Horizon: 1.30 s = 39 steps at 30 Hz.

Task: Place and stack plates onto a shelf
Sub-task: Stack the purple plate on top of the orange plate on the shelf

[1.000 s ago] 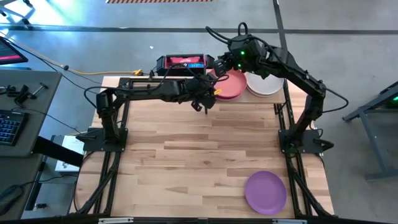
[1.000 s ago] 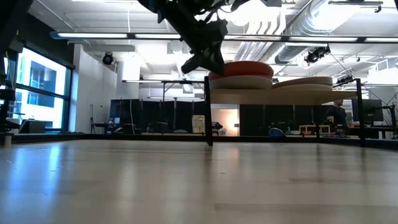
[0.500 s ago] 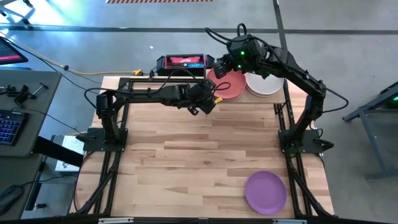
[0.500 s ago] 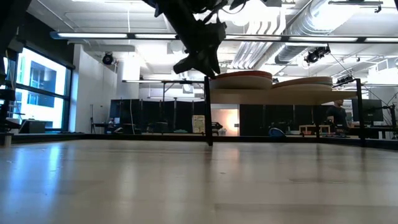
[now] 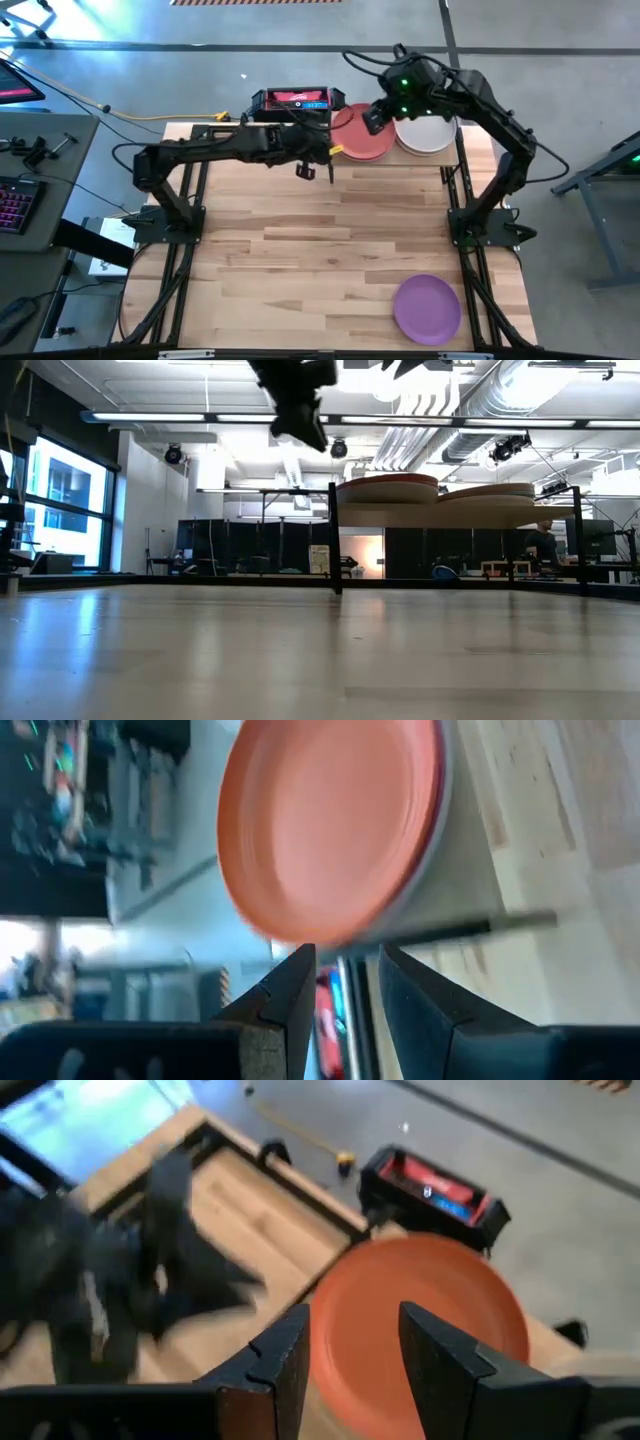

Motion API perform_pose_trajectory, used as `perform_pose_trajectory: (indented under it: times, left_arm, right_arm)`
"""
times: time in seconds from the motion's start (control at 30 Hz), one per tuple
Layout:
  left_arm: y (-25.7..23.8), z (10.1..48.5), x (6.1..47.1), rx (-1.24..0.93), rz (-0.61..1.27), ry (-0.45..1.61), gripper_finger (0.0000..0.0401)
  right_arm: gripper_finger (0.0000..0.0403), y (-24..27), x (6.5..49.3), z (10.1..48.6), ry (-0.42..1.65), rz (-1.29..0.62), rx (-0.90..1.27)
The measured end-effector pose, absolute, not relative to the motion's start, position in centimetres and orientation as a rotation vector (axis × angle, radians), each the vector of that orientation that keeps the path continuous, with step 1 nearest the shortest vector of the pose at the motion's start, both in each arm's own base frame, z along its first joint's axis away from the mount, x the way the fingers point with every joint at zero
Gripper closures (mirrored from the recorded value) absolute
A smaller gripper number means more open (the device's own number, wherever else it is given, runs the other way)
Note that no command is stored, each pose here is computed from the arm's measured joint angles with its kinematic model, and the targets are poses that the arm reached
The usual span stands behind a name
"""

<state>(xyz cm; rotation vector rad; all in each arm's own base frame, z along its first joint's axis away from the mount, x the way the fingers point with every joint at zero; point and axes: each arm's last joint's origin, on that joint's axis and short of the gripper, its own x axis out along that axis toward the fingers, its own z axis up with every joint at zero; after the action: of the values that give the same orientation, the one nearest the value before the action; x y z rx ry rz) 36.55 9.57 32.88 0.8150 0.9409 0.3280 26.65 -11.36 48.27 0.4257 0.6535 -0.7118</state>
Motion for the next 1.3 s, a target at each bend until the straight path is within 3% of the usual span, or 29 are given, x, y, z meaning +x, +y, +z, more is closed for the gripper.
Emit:
perform_pose_trajectory:
  times: [0.33,0.67,1.1,1.3]
  left_arm:
    - [9.7,35.6,30.8,0.508,0.451,1.031,0.0297]
    - [8.4,37.6,25.5,0.215,0.454,1.082,0.0298]
    - [5.4,39.9,20.4,0.065,0.443,1.048,0.0298]
    - [3.6,38.9,18.0,0.028,0.422,1.021,0.0298]
  right_arm:
    - [0.0269,-9.4,25.1,47.0,0.892,-0.656,0.493]
    - [0.0269,-6.4,26.9,46.5,0.927,-0.510,0.532]
    - [0.0269,-0.8,30.5,44.3,1.030,-0.418,0.575]
    - [0.0269,1.7,32.2,42.8,1.106,-0.369,0.611]
